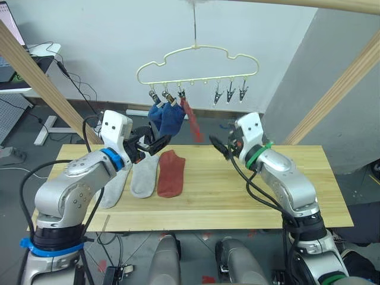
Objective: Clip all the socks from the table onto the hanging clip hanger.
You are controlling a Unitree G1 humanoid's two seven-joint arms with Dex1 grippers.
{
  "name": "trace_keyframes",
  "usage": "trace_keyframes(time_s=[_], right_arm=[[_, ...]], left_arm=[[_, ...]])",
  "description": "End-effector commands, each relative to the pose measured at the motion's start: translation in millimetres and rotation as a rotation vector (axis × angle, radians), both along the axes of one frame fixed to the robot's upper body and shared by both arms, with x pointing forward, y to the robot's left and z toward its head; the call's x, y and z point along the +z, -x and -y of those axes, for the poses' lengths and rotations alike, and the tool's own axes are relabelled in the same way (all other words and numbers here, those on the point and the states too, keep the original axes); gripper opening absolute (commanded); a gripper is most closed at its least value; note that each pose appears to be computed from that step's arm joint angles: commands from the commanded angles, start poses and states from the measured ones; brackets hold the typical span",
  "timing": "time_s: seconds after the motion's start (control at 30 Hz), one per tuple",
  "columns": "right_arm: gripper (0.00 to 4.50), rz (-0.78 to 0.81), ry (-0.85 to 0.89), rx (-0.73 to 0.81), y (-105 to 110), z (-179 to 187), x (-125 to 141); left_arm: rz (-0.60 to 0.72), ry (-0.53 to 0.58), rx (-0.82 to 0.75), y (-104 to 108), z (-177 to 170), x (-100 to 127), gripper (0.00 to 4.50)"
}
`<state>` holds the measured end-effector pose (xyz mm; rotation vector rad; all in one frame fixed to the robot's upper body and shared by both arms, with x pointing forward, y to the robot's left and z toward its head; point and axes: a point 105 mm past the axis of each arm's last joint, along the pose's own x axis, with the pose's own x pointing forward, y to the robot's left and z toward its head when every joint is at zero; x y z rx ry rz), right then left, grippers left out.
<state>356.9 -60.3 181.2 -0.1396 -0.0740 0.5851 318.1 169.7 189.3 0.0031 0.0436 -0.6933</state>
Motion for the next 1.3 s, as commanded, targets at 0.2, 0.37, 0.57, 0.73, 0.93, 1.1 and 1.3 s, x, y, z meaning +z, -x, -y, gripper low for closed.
trace_keyframes(time_s=[0.2,0.37,0.57,0.73,0.93,1.1,1.3], right_arm=[[2.91,0.172,-0.067,-0.09,-14,-12,41],[2.91,0.165,-0.125,-0.145,-30,-18,47],[2.91,0.133,-0.199,-0.18,-41,-21,49],[2.91,0.125,-0.22,-0.182,-45,-23,51],[2.91,0.12,-0.255,-0.186,-50,-25,57],[2.91,0.116,-0.269,-0.182,-53,-28,59],[2.91,0.108,-0.298,-0.173,-58,-33,63]], left_arm=[[0.282,-0.007,-0.167,18,10,18,4.5],[0.354,0.003,-0.118,14,8,28,4.5],[0.356,0.009,-0.117,15,8,28,4.5],[0.358,0.016,-0.122,16,10,31,4.5],[0.353,0.032,-0.118,17,12,32,4.5],[0.354,0.032,-0.115,16,12,33,4.5],[0.351,0.039,-0.097,15,12,33,4.5]])
